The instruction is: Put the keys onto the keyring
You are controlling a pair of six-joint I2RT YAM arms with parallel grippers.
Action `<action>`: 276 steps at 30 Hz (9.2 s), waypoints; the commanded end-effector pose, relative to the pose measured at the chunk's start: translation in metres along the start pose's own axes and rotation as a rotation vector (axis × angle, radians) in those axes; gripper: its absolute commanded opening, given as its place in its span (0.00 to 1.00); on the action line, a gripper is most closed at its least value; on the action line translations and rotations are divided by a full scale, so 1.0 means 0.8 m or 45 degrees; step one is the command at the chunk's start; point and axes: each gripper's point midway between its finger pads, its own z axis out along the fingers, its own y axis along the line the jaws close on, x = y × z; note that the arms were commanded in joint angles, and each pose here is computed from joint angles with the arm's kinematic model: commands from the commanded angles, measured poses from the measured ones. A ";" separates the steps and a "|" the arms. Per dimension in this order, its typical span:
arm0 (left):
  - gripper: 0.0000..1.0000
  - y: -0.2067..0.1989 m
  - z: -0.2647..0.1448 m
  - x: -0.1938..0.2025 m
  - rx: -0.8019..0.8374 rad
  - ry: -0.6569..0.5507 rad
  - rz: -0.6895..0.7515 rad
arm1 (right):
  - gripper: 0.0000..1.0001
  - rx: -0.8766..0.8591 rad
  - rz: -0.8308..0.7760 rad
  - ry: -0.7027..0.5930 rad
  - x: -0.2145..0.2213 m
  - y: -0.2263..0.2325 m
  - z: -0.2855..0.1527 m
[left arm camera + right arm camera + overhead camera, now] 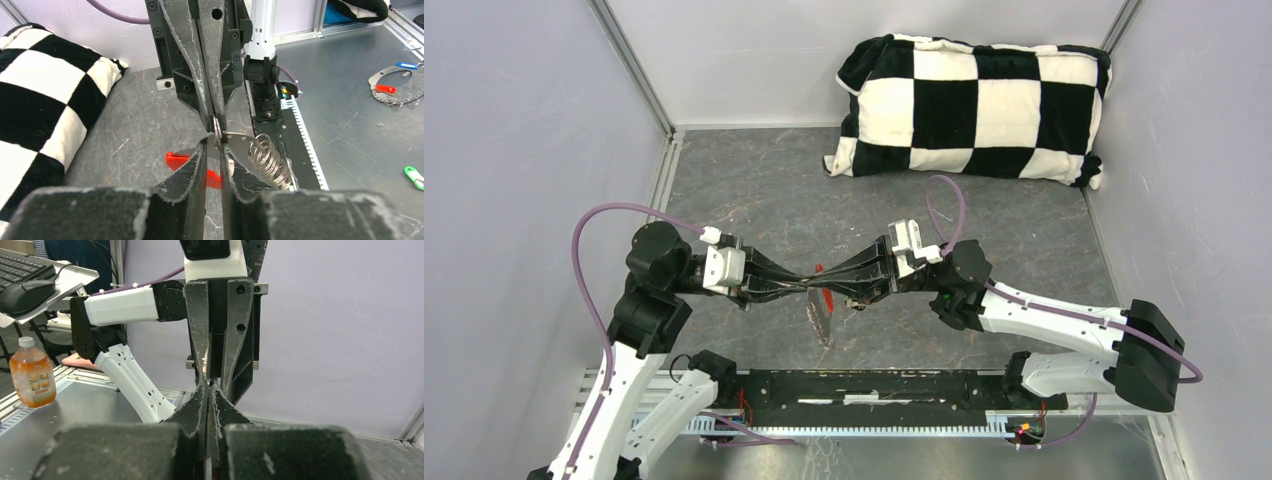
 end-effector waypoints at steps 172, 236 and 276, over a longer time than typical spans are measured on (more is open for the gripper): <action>0.02 0.005 -0.042 0.121 -0.156 0.451 0.222 | 0.08 1.376 0.502 1.308 0.399 -0.096 -0.237; 0.02 0.040 -0.050 0.140 -0.341 0.543 0.054 | 0.14 1.082 0.303 1.331 0.383 -0.068 -0.233; 0.02 0.037 -0.050 0.130 -0.326 0.527 0.099 | 0.42 1.140 1.058 1.146 0.393 -0.045 -0.257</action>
